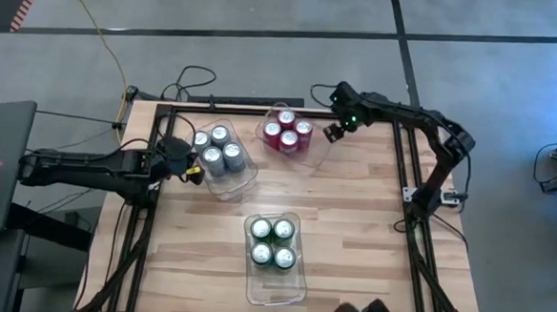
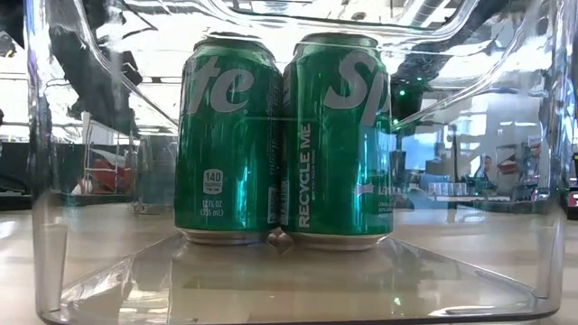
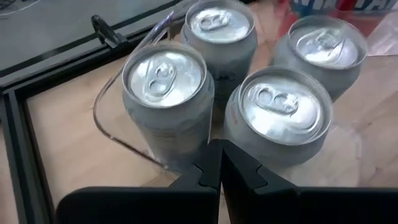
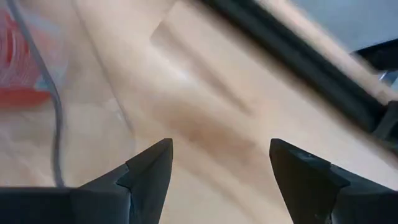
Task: Sort soda cans
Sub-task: Move the top right transparent bin to the top center of the table, then adjust the transparent bins on the table
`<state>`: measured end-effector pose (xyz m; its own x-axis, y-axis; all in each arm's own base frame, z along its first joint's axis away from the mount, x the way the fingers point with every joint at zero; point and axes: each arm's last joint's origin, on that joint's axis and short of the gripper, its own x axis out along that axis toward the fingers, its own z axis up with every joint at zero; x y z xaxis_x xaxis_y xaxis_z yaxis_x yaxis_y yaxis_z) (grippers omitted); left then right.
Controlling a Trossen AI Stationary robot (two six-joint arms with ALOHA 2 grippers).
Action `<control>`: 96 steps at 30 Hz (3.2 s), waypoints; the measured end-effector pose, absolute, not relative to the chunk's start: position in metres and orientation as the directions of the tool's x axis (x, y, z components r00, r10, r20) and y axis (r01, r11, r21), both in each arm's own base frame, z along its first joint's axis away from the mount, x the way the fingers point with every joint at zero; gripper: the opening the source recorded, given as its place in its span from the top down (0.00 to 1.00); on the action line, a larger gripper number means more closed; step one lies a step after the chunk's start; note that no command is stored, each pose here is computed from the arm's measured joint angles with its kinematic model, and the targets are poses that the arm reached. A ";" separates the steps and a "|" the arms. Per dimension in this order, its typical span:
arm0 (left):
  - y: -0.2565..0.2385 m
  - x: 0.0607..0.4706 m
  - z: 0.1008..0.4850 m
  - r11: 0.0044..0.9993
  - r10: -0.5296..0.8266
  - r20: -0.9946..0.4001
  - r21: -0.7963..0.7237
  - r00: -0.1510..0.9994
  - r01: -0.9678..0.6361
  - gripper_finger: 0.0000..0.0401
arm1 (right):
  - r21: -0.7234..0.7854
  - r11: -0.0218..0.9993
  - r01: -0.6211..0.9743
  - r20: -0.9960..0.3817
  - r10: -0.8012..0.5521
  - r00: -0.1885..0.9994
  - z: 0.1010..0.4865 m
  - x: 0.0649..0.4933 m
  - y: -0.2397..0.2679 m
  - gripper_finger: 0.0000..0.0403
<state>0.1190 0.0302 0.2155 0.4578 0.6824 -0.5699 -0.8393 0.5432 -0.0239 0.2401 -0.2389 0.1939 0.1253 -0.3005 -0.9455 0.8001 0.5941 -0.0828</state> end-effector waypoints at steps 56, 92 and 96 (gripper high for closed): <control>0.018 0.103 0.154 0.269 0.698 -0.686 -0.018 0.207 -0.963 1.00 | -0.087 0.715 0.694 -0.494 -0.636 0.594 0.299 0.251 -0.080 0.29; 0.081 0.119 0.140 0.661 0.716 -0.497 0.259 0.490 -0.704 1.00 | -0.144 0.696 0.704 -0.554 -0.646 0.525 0.288 0.248 -0.083 0.29; 0.085 0.120 0.144 0.680 0.712 -0.466 0.270 0.526 -0.682 1.00 | -0.147 0.669 0.729 -0.571 -0.659 0.490 0.280 0.243 -0.091 0.29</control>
